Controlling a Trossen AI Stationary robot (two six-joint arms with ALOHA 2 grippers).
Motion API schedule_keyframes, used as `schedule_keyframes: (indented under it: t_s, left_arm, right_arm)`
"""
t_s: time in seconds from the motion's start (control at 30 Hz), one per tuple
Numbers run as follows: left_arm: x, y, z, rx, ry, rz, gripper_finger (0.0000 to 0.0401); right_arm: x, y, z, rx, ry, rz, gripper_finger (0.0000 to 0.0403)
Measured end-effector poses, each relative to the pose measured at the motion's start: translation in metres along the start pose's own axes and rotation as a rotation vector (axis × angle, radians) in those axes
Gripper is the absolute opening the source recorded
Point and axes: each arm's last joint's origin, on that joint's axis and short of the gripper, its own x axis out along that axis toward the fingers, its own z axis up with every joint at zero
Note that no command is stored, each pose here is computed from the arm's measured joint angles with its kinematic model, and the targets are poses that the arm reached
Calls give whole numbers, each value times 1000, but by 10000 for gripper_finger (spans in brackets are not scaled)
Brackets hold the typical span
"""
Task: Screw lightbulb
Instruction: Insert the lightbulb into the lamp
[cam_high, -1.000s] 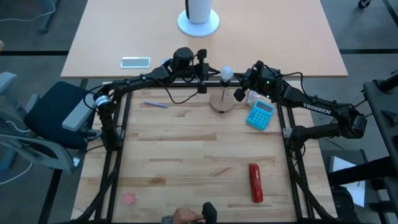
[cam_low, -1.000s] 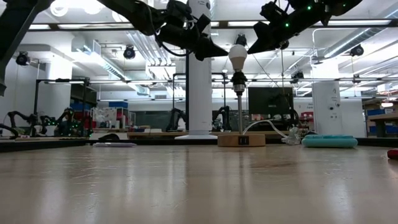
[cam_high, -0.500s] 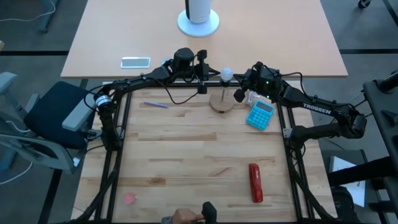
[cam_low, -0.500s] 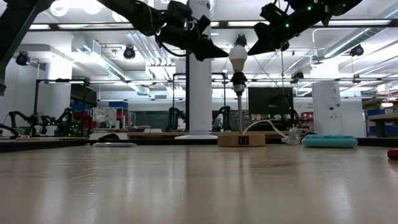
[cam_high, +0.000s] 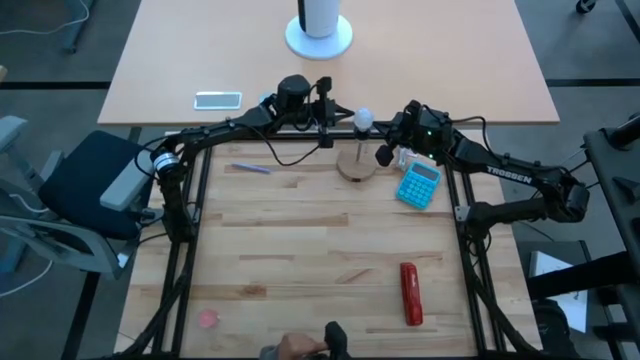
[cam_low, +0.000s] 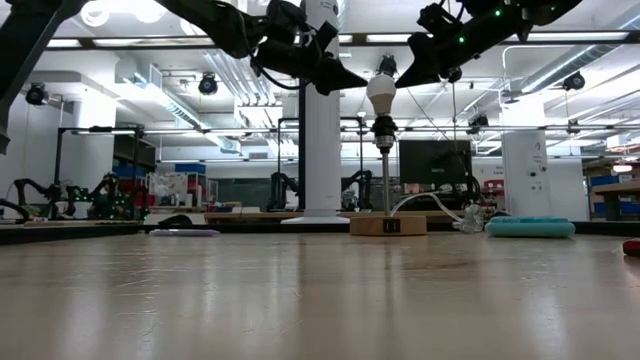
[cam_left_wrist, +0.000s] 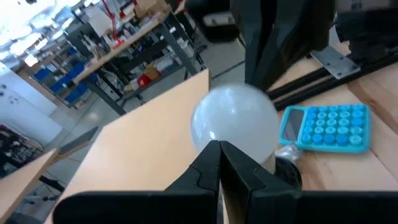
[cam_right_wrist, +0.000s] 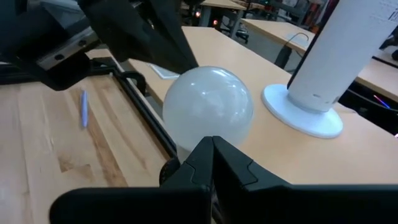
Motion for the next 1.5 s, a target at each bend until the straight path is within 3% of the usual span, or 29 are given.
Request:
schedule_keyframes:
  t_s: [0.73,1.1,1.27,1.5]
  left_arm:
    - [-2,4,4,-23,-24,29,0]
    - [-8,-1,2,-3,43,-36,0]
    - [-7,-4,3,18,-26,-117,0]
    - [-2,-4,1,19,-35,-103,0]
  right_arm:
    - [0,0,0,37,-5,0,0]
    - [0,0,0,32,-4,-2,0]
    - [0,0,0,29,-4,-2,0]
    - [0,0,0,29,-4,-2,0]
